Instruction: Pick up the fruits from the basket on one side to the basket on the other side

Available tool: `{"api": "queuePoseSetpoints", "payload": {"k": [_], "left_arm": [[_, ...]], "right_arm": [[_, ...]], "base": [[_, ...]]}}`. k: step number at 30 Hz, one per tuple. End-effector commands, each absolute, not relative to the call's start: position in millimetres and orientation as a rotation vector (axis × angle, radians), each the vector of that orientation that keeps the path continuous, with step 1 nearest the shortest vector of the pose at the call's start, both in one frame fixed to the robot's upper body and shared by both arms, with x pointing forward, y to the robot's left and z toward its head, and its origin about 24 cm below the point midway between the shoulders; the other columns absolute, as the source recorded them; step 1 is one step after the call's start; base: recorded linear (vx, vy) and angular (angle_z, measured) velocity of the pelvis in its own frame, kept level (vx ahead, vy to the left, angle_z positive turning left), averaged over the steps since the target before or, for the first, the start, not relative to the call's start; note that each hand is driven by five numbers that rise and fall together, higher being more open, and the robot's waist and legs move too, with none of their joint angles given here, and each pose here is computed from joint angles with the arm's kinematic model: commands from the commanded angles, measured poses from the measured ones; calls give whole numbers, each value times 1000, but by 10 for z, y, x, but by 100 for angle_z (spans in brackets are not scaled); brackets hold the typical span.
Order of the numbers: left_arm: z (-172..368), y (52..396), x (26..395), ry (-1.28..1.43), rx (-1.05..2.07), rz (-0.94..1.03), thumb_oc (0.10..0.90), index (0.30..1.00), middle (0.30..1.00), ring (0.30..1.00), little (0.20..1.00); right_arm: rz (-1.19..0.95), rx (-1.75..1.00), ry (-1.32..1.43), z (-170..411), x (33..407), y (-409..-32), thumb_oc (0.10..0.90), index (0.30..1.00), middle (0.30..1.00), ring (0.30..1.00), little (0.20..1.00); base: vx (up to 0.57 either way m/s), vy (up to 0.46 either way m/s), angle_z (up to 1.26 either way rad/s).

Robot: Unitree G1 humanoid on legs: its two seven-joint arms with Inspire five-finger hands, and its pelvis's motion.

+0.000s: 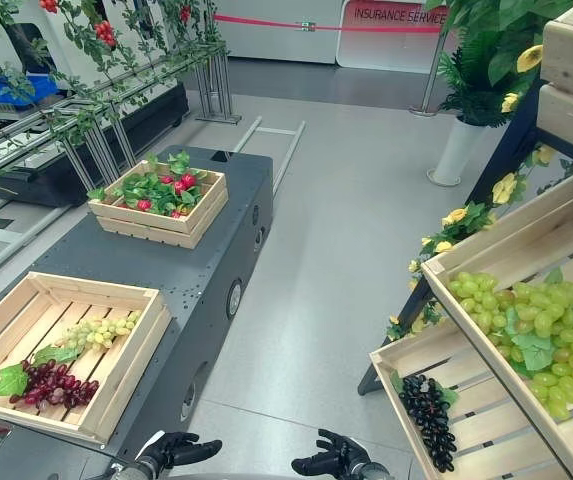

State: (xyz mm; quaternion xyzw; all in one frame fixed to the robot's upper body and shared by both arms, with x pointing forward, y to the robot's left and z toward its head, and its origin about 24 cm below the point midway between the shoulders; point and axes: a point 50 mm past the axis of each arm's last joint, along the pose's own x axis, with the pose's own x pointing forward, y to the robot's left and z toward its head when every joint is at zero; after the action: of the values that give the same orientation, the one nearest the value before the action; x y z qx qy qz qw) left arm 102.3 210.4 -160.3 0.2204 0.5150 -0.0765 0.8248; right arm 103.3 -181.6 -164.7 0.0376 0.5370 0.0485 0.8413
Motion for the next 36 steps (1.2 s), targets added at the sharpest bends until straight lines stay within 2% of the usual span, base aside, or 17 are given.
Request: {"api": "queuePoseSetpoints", "payload": {"k": [1, 26, 30, 36], "left_arm": [[-1550, 1833, 1348, 980, 478, -217, 800, 900, 900, 900, 900], [-1538, 1781, 1352, 939, 469, -216, 800, 900, 900, 900, 900], [-1505, 1765, 1403, 879, 496, -213, 800, 900, 900, 900, 900], [-1322, 1704, 1633, 607, 625, -205, 800, 900, 900, 900, 900]], "right_arm": [[186, 24, 1081, -1583, 1269, -1794, 800, 900, 900, 900, 900], [243, -27, 1038, -1544, 1366, -1778, 800, 900, 900, 900, 900], [230, -26, 1026, -1534, 1393, -1783, 800, 900, 900, 900, 900], [270, -27, 928, -1463, 1507, -1766, 800, 900, 900, 900, 900]], "base": [[9, 5, 5], [7, -4, 3], [11, -8, 8], [4, 6, 3]]}}
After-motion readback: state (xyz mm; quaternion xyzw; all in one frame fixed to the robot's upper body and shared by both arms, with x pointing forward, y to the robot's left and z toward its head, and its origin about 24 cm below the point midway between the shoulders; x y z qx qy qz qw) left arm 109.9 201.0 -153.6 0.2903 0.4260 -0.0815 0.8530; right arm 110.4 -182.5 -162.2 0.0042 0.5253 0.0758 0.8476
